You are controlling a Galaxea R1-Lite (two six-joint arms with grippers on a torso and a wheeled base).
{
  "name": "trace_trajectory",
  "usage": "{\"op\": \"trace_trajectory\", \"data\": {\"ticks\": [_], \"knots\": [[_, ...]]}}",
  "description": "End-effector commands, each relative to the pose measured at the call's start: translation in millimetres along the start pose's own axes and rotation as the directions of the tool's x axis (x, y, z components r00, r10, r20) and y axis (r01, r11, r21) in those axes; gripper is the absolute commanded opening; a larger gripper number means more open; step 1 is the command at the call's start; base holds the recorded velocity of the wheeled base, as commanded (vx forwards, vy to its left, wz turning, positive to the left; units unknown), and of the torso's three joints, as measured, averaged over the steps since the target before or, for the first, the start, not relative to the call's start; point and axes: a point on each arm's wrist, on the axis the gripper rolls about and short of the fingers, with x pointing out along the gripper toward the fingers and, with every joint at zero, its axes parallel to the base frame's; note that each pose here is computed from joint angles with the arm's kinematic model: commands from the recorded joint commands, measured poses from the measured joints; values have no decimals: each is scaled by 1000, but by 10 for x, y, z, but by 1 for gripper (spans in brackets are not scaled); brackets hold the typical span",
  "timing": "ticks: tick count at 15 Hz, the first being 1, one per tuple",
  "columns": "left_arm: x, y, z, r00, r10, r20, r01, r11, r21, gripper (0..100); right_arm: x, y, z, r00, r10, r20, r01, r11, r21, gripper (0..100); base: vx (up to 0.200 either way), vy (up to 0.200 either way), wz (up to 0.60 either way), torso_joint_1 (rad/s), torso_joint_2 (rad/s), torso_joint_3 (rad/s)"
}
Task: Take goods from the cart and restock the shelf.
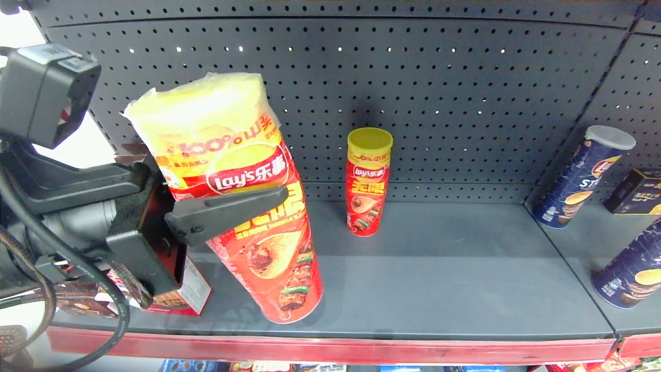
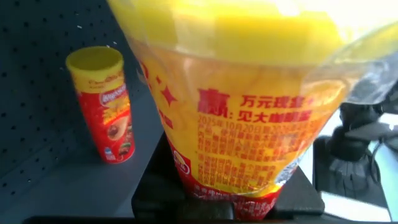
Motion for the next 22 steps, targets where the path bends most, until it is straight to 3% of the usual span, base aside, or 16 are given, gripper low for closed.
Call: {"op": "trace_trajectory", "data": {"ticks": [1, 2, 3, 4, 5, 7, 8, 10, 12, 15, 18, 20, 22], "knots": [[9, 10, 34, 1000, 22, 10, -22, 1000, -6, 0, 6, -1, 25, 1000, 13, -6, -13, 1000, -9, 100, 0, 0, 0, 0, 0, 0], [2, 6, 11, 1000, 24, 3, -24, 1000, -18, 0, 6, -2, 26, 1000, 10, -5, -10, 1000, -9, 100, 0, 0, 0, 0, 0, 0], [-12, 2, 6, 1000, 27, 1, -27, 999, -20, 0, -87, -15, 546, 993, -2, 118, 0, 1000, 21, 100, 0, 0, 0, 0, 0, 0], [-11, -1, 0, 1000, 26, -1, -26, 999, -22, 0, -21, -44, 1027, 992, 4, 123, -13, 997, 80, 100, 0, 0, 0, 0, 0, 0], [0, 9, -20, 1000, 26, -9, -26, 999, -28, 0, 310, -78, 1212, 998, 49, 31, -52, 995, 88, 100, 0, 0, 0, 0, 0, 0], [70, 70, -54, 1000, 25, -18, -25, 999, -34, 0, 456, -48, 1111, 978, 210, -18, -211, 977, -29, 100, 0, 0, 0, 0, 0, 0], [79, 83, -68, 999, 25, -23, -26, 999, -38, 0, 532, -35, 1109, 967, 252, -47, -253, 967, -31, 100, 0, 0, 0, 0, 0, 0], [112, 119, -140, 999, 30, -40, -32, 998, -46, 0, 676, 43, 1160, 909, 414, -52, -416, 909, -31, 100, 0, 0, 0, 0, 0, 0], [115, 117, -139, 999, 28, -30, -29, 999, -42, 0, 841, 150, 1257, 860, 503, -90, -507, 862, -25, 100, 0, 0, 0, 0, 0, 0], [103, 112, -167, 999, 28, -37, -30, 998, -47, 0, 1284, 328, 1485, 835, 537, -122, -542, 840, -15, 100, 0, 0, 0, 0, 0, 0], [92, 107, -160, 999, 31, -35, -33, 998, -47, 0, 1837, 524, 1655, 823, 565, -68, -565, 825, 18, 100, 0, 0, 0, 0, 0, 0], [94, 109, -151, 999, 31, -33, -33, 998, -45, 0, 2087, 598, 1697, 822, 567, -54, -567, 824, 20, 100, 0, 0, 0, 0, 0, 0], [110, 114, -158, 999, 28, -35, -30, 999, -46, 0, 2364, 675, 1700, 795, 602, -68, -603, 798, 17, 100, 0, 0, 0, 0, 0, 0]]}}
